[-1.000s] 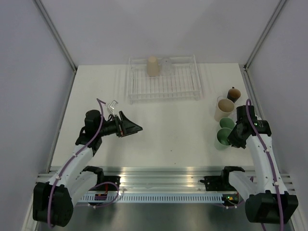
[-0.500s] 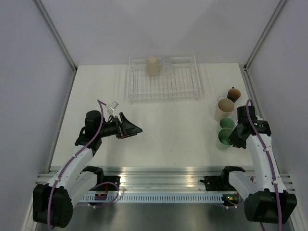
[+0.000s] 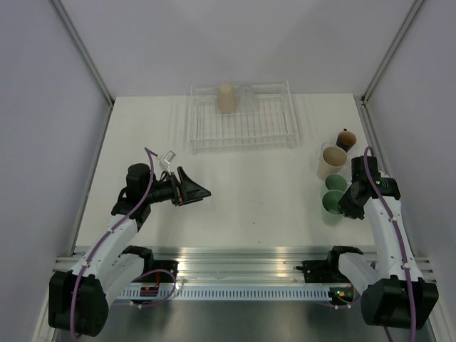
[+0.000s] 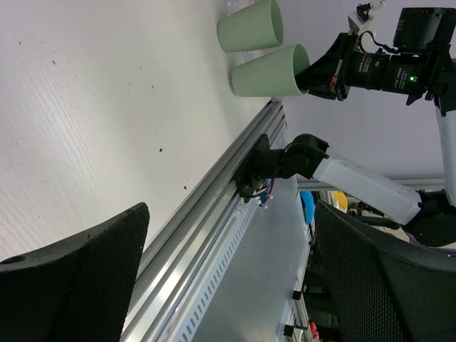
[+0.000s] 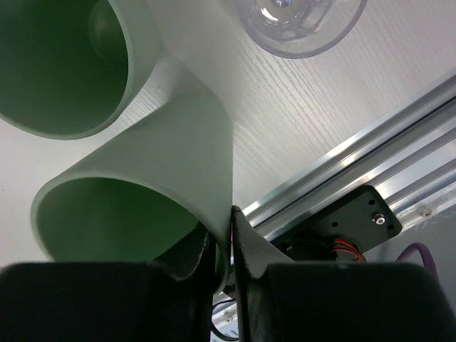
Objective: Unload the cups from the dish rack
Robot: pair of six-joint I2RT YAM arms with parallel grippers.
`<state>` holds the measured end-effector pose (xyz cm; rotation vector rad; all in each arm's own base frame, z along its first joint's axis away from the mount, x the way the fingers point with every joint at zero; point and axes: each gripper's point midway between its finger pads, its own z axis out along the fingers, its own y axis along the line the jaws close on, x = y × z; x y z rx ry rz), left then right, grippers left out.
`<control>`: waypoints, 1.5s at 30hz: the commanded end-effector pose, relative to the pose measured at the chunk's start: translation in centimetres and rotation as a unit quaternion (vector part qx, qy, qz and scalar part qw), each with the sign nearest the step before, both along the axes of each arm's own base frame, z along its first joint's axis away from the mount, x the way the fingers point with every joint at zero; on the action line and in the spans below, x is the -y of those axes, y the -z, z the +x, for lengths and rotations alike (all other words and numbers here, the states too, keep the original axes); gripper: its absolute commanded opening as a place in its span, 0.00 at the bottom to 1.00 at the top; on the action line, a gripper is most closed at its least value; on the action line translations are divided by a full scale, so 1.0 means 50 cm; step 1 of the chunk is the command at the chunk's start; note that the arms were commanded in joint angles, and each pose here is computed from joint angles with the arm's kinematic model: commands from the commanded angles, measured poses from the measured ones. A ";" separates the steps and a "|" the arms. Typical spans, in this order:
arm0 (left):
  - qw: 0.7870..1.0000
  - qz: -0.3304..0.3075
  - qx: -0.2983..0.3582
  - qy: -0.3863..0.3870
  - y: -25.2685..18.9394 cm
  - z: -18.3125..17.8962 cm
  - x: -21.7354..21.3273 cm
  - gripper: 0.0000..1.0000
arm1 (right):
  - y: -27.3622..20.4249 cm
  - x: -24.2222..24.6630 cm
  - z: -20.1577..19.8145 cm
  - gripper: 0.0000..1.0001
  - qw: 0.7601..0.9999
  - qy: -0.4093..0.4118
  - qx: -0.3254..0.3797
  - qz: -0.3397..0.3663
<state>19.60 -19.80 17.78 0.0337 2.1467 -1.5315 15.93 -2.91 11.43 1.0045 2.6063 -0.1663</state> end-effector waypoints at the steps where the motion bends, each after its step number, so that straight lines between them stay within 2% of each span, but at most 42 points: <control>1: 1.000 0.003 0.022 0.011 -0.009 0.001 0.001 1.00 | -0.001 0.002 0.007 0.18 1.000 -0.001 0.010 -0.001; 2: 1.000 0.003 0.021 0.011 -0.009 0.001 0.001 1.00 | -0.001 0.002 0.007 0.25 1.000 -0.001 0.010 -0.001; 5: 1.000 0.005 0.021 0.011 -0.006 0.002 0.001 1.00 | -0.001 -0.001 0.005 0.34 1.000 -0.004 0.008 0.002; 14: 1.000 0.004 0.020 0.011 -0.007 0.002 0.002 1.00 | -0.035 0.003 -0.020 0.36 1.000 0.003 0.017 -0.007; 19: 1.000 0.002 0.022 0.013 -0.013 0.003 0.002 1.00 | -0.124 0.012 -0.028 0.36 0.997 0.010 0.071 -0.025; 22: 1.000 0.002 0.025 0.014 -0.018 0.007 0.003 1.00 | -0.216 0.018 -0.022 0.37 0.990 0.012 0.132 -0.039; 24: 1.000 0.002 0.026 0.014 -0.027 0.015 0.005 1.00 | -0.298 0.009 -0.001 0.37 0.979 -0.002 0.203 -0.036; 26: 0.999 0.002 0.033 0.010 -0.041 0.027 0.006 1.00 | -0.357 -0.033 0.038 0.40 0.959 -0.046 0.280 0.007; 28: 0.999 0.005 0.032 0.003 -0.044 0.041 0.006 1.00 | -0.370 -0.081 0.074 0.40 0.941 -0.090 0.319 0.062; 29: 0.999 0.005 0.032 0.001 -0.049 0.046 0.007 1.00 | -0.362 -0.130 0.113 0.40 0.920 -0.132 0.347 0.121; 31: 0.999 0.004 0.036 -0.001 -0.066 0.062 0.010 1.00 | -0.364 -0.188 0.146 0.37 0.888 -0.151 0.383 0.207; 32: 0.999 0.001 0.042 -0.003 -0.082 0.069 0.011 1.00 | -0.372 -0.217 0.177 0.37 0.854 -0.164 0.423 0.254; 34: 0.999 0.002 0.045 -0.010 -0.095 0.081 0.010 1.00 | -0.398 -0.233 0.204 0.38 0.826 -0.188 0.466 0.255; 36: 0.999 0.004 0.050 -0.017 -0.114 0.088 0.009 1.00 | -0.407 -0.236 0.229 0.45 0.828 -0.207 0.471 0.222; 37: 0.998 0.005 0.057 -0.023 -0.123 0.092 0.008 1.00 | -0.434 -0.275 0.225 0.48 0.818 -0.245 0.471 0.222; 39: 0.997 0.009 0.069 -0.042 -0.144 0.110 0.005 1.00 | -0.419 -0.313 0.251 0.52 0.822 -0.283 0.446 0.214; 43: 0.992 0.018 0.101 -0.070 -0.196 0.155 0.001 1.00 | -0.412 -0.421 0.274 0.55 0.795 -0.380 0.416 0.227; 45: 0.989 0.029 0.114 -0.088 -0.221 0.191 -0.002 1.00 | -0.380 -0.455 0.294 0.55 0.794 -0.403 0.390 0.236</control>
